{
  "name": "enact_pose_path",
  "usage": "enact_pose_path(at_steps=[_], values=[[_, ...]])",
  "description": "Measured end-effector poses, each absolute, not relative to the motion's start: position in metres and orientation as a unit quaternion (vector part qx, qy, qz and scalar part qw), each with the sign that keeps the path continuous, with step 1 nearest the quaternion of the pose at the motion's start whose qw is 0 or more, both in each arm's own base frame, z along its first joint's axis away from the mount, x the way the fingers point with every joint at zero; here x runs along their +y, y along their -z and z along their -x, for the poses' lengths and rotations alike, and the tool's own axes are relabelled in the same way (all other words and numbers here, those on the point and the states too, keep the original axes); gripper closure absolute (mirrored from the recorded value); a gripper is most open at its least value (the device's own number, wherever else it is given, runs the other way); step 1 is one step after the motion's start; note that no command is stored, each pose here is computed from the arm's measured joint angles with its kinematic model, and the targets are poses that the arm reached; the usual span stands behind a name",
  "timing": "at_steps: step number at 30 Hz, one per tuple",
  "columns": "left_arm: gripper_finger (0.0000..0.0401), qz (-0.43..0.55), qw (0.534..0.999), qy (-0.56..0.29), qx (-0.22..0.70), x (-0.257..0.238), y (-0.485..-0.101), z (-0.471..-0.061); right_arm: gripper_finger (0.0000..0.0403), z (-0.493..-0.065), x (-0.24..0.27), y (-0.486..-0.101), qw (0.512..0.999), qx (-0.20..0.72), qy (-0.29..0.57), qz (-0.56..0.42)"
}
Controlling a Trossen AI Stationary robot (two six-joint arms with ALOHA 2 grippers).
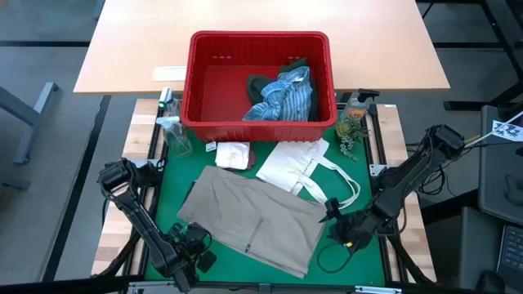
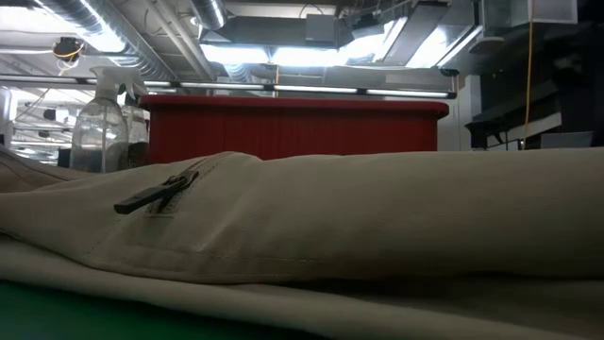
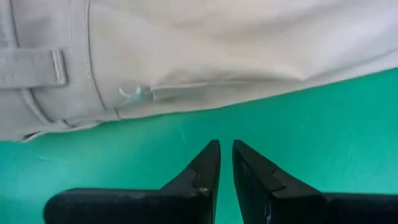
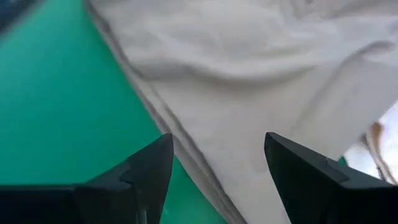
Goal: Fold Laundry from Bin
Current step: Fold the gray shorts
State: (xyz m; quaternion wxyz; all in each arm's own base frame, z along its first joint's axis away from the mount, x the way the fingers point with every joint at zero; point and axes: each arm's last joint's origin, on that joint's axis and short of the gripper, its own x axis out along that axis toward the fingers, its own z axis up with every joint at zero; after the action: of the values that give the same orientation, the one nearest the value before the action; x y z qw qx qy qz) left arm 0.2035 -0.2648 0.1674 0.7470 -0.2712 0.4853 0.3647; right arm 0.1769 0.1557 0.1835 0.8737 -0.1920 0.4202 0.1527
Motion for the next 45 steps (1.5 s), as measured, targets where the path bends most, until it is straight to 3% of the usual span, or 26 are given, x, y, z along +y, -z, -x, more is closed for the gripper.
enact_pose_path(at_steps=[10,23,29,39,45], values=[[0.0362,0.271,0.759,-0.363,0.468,-0.265,-0.168,-0.205,0.0159,-0.191,0.159,-0.142,0.81,0.475,-0.178,0.294],[0.0362,0.267,0.763,-0.361,0.465,-0.264,-0.168,-0.206,0.0168,-0.211,0.142,-0.123,0.795,0.518,-0.167,0.269],[0.0362,0.266,0.767,-0.36,0.46,-0.264,-0.168,-0.206,0.0226,-0.217,0.139,-0.123,0.8,0.513,-0.187,0.25],[0.0362,0.278,0.79,-0.346,0.423,-0.267,-0.169,-0.21,0.0383,-0.218,0.14,-0.122,0.803,0.507,-0.187,0.251],[0.0362,0.286,0.8,-0.333,0.408,-0.267,-0.17,-0.217,0.0377,-0.223,0.144,-0.131,0.801,0.51,-0.191,0.248]])
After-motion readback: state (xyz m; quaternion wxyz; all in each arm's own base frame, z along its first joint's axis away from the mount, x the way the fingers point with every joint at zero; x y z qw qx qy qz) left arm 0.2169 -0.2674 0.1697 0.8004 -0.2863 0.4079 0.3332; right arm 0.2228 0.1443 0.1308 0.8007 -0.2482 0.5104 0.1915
